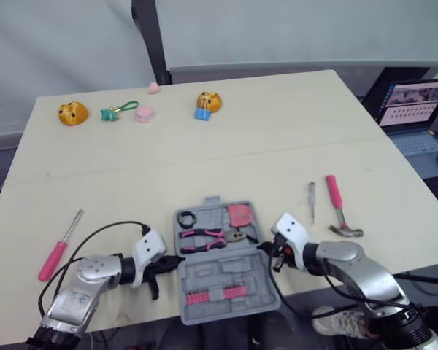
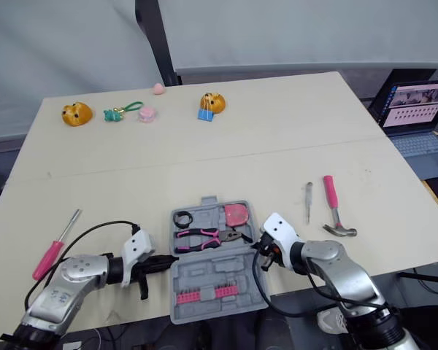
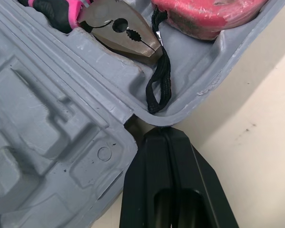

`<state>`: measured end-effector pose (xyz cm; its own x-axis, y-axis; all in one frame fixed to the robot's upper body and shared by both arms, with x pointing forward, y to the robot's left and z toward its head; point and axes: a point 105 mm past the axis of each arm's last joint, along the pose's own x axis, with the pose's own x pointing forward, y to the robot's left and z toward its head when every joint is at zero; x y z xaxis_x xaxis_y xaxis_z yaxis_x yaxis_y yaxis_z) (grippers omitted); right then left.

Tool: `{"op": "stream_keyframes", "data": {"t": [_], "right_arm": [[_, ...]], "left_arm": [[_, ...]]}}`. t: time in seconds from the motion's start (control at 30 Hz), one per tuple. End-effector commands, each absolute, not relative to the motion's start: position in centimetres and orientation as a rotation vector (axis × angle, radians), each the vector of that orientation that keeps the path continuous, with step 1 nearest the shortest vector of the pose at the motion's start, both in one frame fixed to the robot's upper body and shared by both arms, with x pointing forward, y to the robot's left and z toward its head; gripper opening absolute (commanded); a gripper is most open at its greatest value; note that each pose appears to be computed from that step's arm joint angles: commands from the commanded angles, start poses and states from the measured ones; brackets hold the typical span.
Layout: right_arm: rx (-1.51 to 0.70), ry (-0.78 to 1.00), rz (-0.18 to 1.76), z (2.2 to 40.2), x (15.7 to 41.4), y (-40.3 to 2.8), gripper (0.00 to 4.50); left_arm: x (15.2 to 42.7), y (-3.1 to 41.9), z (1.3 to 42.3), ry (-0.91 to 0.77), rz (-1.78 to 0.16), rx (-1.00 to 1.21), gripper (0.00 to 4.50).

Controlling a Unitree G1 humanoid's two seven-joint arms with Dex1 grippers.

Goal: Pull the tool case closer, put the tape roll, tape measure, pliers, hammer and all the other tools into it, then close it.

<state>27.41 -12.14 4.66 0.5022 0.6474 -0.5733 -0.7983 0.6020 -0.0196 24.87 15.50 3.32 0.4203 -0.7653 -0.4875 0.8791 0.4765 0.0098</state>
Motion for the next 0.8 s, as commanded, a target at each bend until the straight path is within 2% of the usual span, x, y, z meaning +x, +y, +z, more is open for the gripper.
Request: {"op": "stream_keyframes", "data": {"t": [0.03, 0.8], "right_arm": [[-0.301, 0.494, 0.907, 5.5, 27.8, -11.2, 0.0], [-0.315, 0.452, 0.84, 5.8, 29.7, -11.4, 0.0]], "left_arm": [[25.2, 14.1, 4.2, 0.397, -1.084, 0.289, 0.01], [26.9, 14.8, 4.4, 0.379, -1.029, 0.308, 0.01]]}}
